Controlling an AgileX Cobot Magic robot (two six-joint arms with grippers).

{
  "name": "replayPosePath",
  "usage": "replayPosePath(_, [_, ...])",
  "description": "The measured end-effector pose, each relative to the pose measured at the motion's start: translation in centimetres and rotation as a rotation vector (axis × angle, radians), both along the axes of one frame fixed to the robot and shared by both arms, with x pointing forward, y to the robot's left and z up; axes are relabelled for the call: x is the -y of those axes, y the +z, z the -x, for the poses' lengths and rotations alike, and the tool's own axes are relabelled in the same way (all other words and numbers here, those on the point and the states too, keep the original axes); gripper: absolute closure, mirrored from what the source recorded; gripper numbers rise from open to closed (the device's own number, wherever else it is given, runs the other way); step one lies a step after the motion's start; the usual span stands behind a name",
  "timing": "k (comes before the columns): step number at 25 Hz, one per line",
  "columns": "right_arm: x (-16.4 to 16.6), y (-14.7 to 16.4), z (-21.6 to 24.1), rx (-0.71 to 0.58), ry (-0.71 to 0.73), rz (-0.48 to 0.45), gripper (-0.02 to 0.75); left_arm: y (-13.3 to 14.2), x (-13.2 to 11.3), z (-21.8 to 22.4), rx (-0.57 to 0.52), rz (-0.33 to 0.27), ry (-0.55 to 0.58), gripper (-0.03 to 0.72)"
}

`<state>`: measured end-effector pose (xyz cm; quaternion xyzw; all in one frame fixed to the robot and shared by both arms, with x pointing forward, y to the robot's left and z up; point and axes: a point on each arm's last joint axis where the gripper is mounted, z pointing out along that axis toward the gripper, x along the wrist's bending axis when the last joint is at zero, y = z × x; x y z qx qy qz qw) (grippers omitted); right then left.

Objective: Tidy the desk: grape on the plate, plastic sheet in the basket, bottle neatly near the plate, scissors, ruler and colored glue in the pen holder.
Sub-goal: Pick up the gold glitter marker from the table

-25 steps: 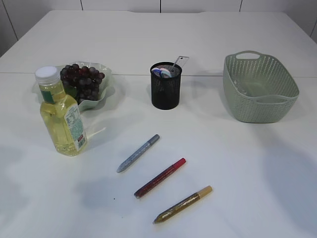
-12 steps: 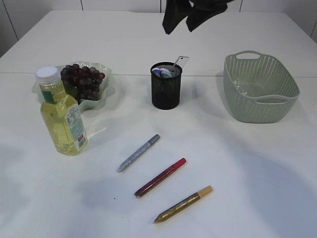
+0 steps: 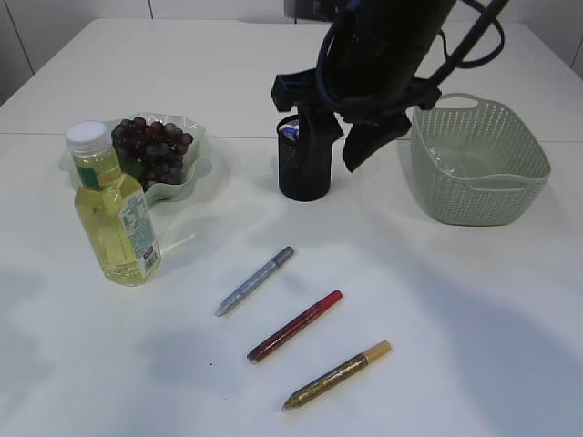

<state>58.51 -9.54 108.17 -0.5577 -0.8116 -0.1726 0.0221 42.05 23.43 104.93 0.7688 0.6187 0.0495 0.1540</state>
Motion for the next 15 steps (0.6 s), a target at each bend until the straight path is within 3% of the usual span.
replayPosePath(9, [0.8, -4.4, 1.7, -0.187, -0.157, 0.054, 0.3, 0.0, 0.0, 0.0, -0.001, 0.002, 0.0, 0.398])
replayPosePath(15, [2.0, -7.5, 3.9, -0.339, -0.354, 0.112, 0.3, 0.1, 0.1, -0.2, 0.027, 0.01, 0.003, 0.398])
